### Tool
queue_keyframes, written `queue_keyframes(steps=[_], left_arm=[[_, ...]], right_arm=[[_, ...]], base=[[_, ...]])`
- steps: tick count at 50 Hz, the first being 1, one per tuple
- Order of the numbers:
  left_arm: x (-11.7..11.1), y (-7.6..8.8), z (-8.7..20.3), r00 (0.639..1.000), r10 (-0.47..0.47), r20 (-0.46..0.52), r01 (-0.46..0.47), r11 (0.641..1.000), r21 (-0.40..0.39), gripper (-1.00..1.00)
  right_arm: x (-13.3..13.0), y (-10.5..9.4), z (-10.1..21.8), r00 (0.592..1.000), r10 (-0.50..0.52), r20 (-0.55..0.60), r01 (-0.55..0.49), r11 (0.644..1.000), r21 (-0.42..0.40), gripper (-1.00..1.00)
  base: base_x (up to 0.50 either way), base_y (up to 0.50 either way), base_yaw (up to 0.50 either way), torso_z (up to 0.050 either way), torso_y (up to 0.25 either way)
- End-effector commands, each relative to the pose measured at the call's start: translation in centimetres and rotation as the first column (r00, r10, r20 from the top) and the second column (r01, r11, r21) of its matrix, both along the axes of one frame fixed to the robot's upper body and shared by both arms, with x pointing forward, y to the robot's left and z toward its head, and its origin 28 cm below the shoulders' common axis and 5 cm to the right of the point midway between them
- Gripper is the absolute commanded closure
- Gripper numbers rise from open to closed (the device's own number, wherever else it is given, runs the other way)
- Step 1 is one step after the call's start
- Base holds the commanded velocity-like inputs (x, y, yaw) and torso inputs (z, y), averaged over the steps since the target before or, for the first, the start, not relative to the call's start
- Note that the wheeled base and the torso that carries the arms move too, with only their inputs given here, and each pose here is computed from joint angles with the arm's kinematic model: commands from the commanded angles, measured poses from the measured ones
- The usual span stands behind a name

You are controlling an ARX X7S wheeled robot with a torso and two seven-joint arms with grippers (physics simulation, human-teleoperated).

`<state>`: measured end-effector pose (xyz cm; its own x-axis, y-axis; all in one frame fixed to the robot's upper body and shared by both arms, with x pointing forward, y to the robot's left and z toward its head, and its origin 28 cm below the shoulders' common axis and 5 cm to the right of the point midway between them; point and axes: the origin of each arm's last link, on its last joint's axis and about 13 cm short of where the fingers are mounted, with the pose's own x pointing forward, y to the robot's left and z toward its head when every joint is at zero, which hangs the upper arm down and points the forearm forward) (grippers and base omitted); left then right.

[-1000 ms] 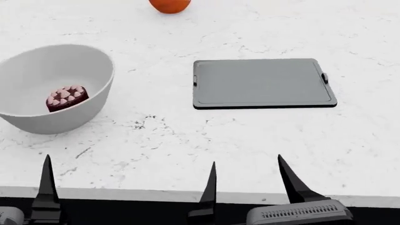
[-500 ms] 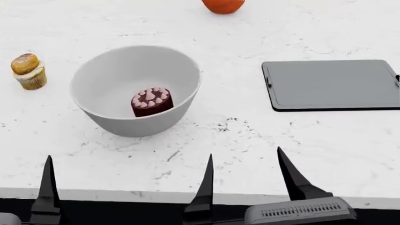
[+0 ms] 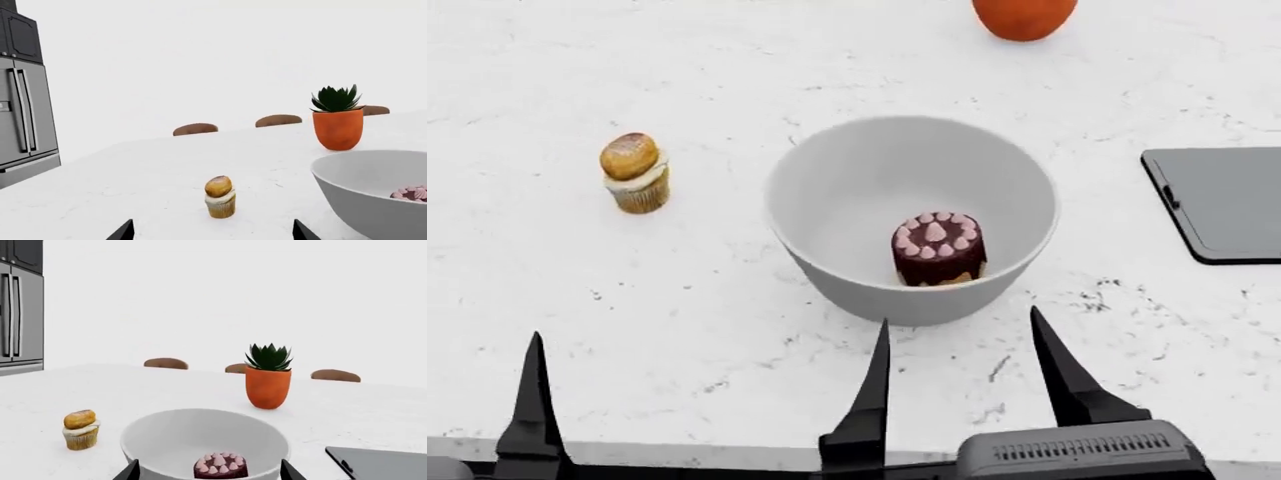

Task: Pick up the bowl with cake and place it on the tray. Pick up the cupcake and place it on the tray.

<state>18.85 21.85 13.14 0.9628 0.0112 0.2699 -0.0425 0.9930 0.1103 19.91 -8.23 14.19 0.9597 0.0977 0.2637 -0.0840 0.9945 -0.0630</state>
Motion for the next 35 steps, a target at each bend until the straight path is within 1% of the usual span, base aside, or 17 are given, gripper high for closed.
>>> queue_keyframes(steps=[1,5,6,7,8,9,10,11,12,17,18,22,30,35], left_arm=[[0.2,-0.2,-0.1,1.000,-0.008,-0.003,0.008,1.000,-0.004,-1.00],[0.2,-0.2,-0.3,1.000,-0.008,-0.006,0.008,1.000,-0.005,-1.00],[0.2,-0.2,-0.3,1.000,-0.009,-0.007,0.009,1.000,-0.004,-1.00],[0.1,-0.2,-0.3,1.000,-0.010,-0.006,0.010,1.000,-0.004,-1.00],[0.1,-0.2,-0.3,1.000,-0.010,-0.005,0.010,1.000,-0.004,-1.00],[0.1,-0.2,-0.2,1.000,-0.011,-0.003,0.011,1.000,-0.004,-1.00],[0.1,-0.2,-0.2,1.000,-0.010,-0.003,0.010,1.000,-0.004,-1.00],[0.1,-0.2,-0.2,1.000,-0.012,-0.002,0.012,1.000,-0.003,-1.00],[0.1,-0.3,-0.2,1.000,-0.010,-0.003,0.010,1.000,0.000,-1.00],[0.1,-0.3,-0.2,1.000,-0.010,-0.003,0.010,1.000,0.000,-1.00],[0.2,-0.3,-0.1,1.000,-0.013,-0.005,0.013,1.000,0.008,-1.00],[0.8,0.0,0.0,1.000,-0.003,-0.026,0.003,1.000,0.006,-1.00],[1.5,0.2,0.4,0.999,0.007,-0.041,-0.006,1.000,0.013,-1.00],[1.5,0.1,0.7,0.999,0.006,-0.040,-0.006,1.000,0.015,-1.00]], right_arm=[[0.1,0.0,-0.1,1.000,-0.024,-0.004,0.024,1.000,0.001,-1.00],[0.2,-0.1,-0.3,0.999,-0.037,-0.009,0.037,0.999,0.006,-1.00],[0.2,-0.2,-0.2,0.997,-0.079,0.014,0.078,0.997,0.024,-1.00],[0.2,-0.3,-0.1,0.994,-0.099,0.037,0.098,0.995,0.037,-1.00],[0.1,-0.3,-0.2,0.996,-0.083,0.027,0.082,0.996,0.024,-1.00],[0.0,-0.4,-0.1,0.995,-0.089,0.035,0.086,0.994,0.066,-1.00],[0.0,-0.4,-0.3,0.997,-0.080,-0.001,0.080,0.996,0.048,-1.00],[-0.1,-0.4,-0.3,0.996,-0.092,0.008,0.091,0.995,0.049,-1.00],[-0.1,-0.4,-0.4,0.993,-0.118,0.001,0.118,0.992,0.034,-1.00],[-0.1,-0.4,-0.4,0.993,-0.118,0.001,0.118,0.992,0.034,-1.00],[-0.2,-0.5,-0.7,0.995,-0.096,-0.020,0.097,0.993,0.068,-1.00],[-0.2,-0.6,-0.6,0.995,-0.095,-0.024,0.097,0.993,0.074,-1.00],[-0.3,-0.6,0.1,0.996,-0.092,-0.024,0.093,0.992,0.080,-1.00],[-0.5,-0.6,0.5,0.996,-0.088,-0.021,0.090,0.993,0.079,-1.00]], base=[[0.15,0.50,0.00,0.000,0.000],[0.11,0.50,0.00,0.000,0.000],[0.00,0.50,0.00,0.000,0.000],[0.00,0.00,0.00,0.000,0.000],[0.00,0.00,0.00,0.000,0.000],[0.00,0.00,0.00,0.000,0.000],[0.00,0.00,0.00,0.000,0.000],[0.00,0.00,-0.26,0.000,0.000],[0.00,0.00,-0.41,0.000,0.000],[0.00,0.00,-0.41,0.000,0.000],[0.00,0.00,-0.50,0.000,0.000],[0.00,0.00,-0.50,0.000,0.000],[0.00,0.00,-0.50,0.000,0.000],[0.00,0.00,-0.50,0.000,0.000]])
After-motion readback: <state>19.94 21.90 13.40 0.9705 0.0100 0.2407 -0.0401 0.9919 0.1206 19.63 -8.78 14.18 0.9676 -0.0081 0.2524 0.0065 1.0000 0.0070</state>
